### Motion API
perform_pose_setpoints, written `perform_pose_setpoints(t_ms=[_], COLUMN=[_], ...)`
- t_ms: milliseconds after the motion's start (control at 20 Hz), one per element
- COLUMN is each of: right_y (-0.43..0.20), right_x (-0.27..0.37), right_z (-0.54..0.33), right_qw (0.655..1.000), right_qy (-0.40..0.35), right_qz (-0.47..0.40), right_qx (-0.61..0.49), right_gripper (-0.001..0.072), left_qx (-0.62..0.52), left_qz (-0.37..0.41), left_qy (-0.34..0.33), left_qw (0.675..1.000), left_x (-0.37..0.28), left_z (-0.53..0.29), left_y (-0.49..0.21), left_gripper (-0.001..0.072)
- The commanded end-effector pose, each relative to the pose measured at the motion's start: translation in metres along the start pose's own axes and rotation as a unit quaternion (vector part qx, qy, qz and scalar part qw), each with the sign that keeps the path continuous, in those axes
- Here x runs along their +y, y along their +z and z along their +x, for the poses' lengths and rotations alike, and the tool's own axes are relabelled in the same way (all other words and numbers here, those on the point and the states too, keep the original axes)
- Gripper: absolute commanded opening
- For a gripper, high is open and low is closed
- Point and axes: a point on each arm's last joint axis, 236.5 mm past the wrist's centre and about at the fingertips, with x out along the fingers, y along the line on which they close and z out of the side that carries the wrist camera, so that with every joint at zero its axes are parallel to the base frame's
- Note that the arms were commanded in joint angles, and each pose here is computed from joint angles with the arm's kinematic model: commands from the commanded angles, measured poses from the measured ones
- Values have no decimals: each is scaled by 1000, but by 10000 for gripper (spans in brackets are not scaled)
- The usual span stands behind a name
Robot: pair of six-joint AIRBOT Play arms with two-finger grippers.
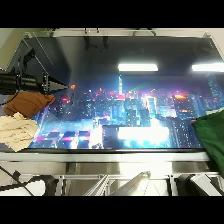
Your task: Fold the shirts.
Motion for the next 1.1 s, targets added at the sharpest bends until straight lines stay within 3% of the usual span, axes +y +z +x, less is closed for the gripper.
perform_pose_setpoints(t_ms=[0, 100, 150, 200, 250, 350, 500, 650, 800, 850, 1050], right_y=[6, 12, 9, -1, -14, -58, -156, -281, -381, -398, -415], right_x=[86, 143, 172, 204, 234, 287, 325, 318, 274, 263, 257], right_z=[-63, -104, -123, -141, -156, -178, -191, -197, -165, -147, -127], right_qw=[991, 978, 967, 951, 931, 890, 817, 717, 630, 614, 609], right_qy=[122, 178, 208, 242, 278, 339, 371, 395, 376, 361, 341], right_qz=[-54, -99, -131, -172, -212, -286, -434, -573, -679, -701, -715], right_qx=[-12, -55, -74, -89, -101, -106, -80, -28, 17, 18, 22], right_gripper=[695, 677, 491, 109, 20, 20, 18, 18, 19, 19, 19], left_qx=[-10, -19, -21, -23, -27, -45, -42, -35, -2, 2, -3], left_qz=[1, 7, 13, 19, 27, 49, 78, 75, 53, 47, 37], left_qy=[-17, -36, -32, -28, -25, -10, 49, 99, 117, 116, 116], left_qw=[1000, 999, 999, 999, 999, 998, 995, 992, 992, 992, 993], left_x=[-8, -21, -24, -27, -33, -46, -58, -61, -54, -52, -55], left_z=[0, -2, -3, -5, -7, -13, -22, -15, 9, 17, 24], left_y=[5, 8, 8, 8, 8, 11, -4, -48, -121, -139, -170], left_gripper=[14, 13, 11, 5, 5, 4, 4, 5, 7, 7, 15])
